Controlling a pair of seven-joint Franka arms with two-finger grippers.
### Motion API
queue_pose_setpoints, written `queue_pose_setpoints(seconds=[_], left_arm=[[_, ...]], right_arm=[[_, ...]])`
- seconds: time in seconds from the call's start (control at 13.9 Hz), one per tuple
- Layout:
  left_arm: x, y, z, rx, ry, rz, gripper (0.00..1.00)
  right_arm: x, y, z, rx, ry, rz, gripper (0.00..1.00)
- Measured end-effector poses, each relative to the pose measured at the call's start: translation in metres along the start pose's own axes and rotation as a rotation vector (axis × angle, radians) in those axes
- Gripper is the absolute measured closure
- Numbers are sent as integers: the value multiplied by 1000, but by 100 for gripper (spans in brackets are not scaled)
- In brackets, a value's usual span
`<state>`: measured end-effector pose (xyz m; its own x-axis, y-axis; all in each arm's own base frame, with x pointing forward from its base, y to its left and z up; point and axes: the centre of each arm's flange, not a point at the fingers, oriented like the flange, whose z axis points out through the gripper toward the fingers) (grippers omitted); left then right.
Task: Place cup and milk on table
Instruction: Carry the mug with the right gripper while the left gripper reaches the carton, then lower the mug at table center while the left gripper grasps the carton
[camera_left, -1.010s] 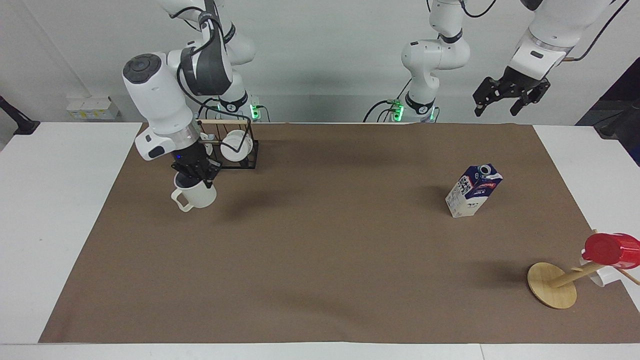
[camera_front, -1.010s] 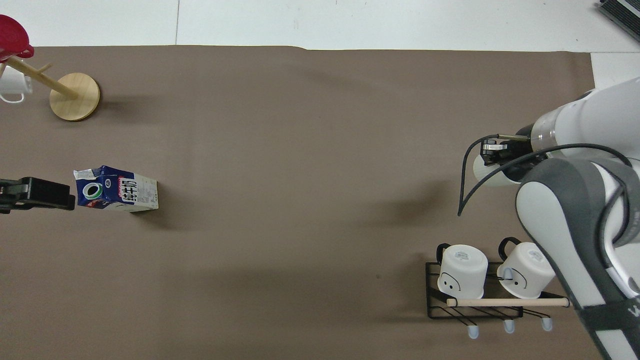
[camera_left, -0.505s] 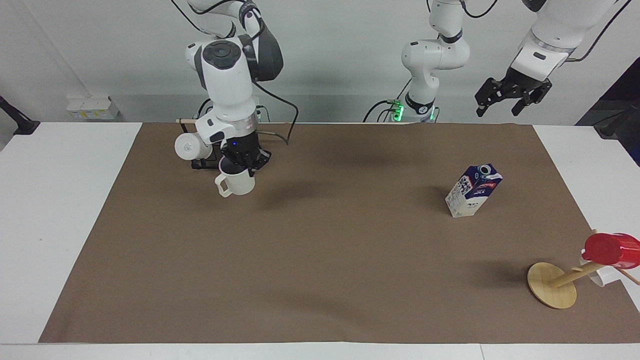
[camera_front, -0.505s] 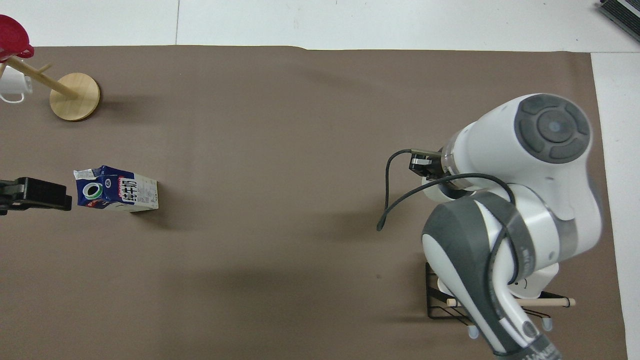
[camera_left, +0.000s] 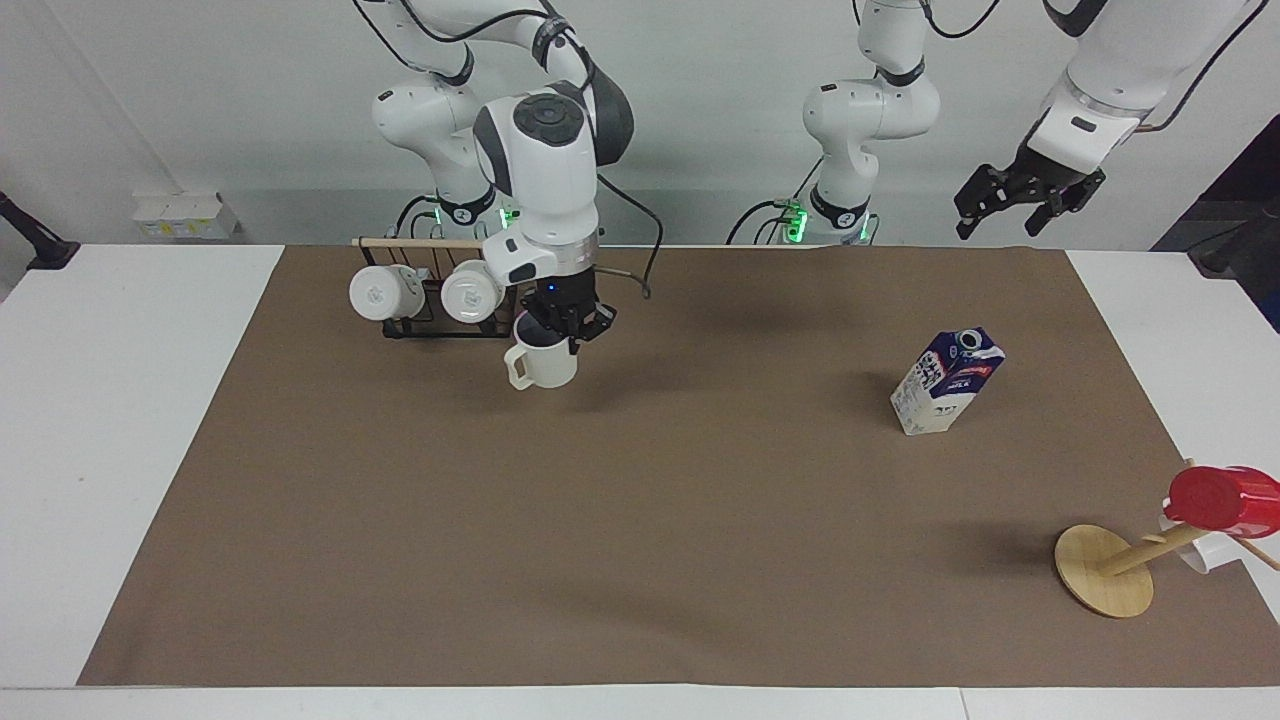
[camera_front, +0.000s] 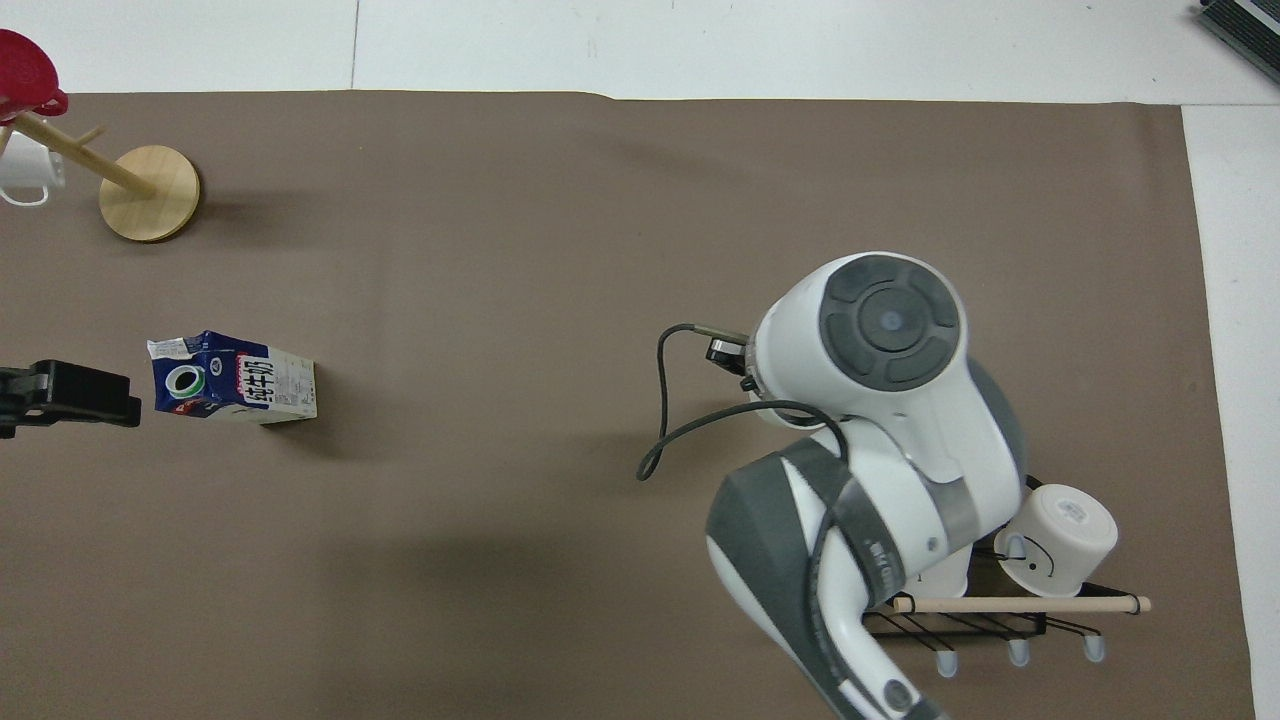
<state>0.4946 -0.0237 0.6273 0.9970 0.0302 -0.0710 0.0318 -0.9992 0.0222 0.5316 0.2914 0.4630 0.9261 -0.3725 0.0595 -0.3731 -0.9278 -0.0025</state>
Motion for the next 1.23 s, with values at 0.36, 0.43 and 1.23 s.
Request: queue_pose_setpoints(seconds=[0.36,0.43,1.23], left_arm=[[4,-5,57,0,71,4,0],[4,-5,65,1,81,18,0],[11,-30,145,14,155,103,0]], right_arm=[[-36,-60,31,32,28,68,95],[-45,-70,41,32,29,85,95],[-71,-117,89,28,86,120,95]])
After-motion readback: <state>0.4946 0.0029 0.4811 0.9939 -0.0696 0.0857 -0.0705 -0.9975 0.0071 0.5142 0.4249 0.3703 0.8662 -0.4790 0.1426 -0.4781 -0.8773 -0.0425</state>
